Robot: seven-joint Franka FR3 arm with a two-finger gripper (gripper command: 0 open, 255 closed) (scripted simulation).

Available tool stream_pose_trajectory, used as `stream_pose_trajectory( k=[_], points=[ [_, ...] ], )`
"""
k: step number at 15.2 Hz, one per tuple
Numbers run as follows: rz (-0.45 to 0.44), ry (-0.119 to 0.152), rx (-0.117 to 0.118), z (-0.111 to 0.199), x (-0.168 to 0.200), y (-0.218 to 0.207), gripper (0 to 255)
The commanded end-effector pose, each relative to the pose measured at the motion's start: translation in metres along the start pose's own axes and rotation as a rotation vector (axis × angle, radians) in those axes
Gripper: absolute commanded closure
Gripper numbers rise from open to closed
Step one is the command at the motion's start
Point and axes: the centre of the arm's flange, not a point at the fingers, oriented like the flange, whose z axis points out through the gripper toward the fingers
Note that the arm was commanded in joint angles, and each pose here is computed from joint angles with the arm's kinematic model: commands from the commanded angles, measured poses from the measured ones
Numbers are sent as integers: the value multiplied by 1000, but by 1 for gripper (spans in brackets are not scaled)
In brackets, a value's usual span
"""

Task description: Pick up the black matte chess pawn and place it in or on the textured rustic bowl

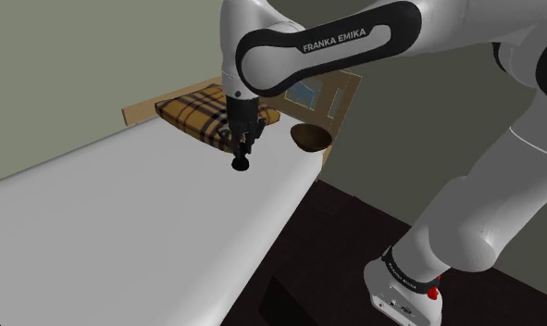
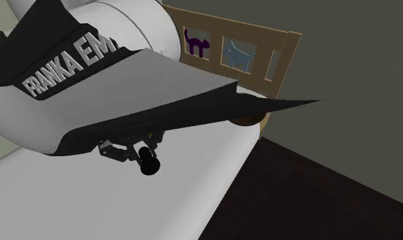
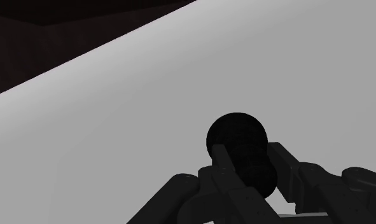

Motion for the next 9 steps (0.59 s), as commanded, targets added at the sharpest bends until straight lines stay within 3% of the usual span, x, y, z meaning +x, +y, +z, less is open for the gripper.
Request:
stream_pose_trajectory(
  k=[1, 9],
  points=[
    [0, 0, 0, -13, -1, 0, 255],
    [0, 0, 0, -13, 17, 90, 255]
  ],
)
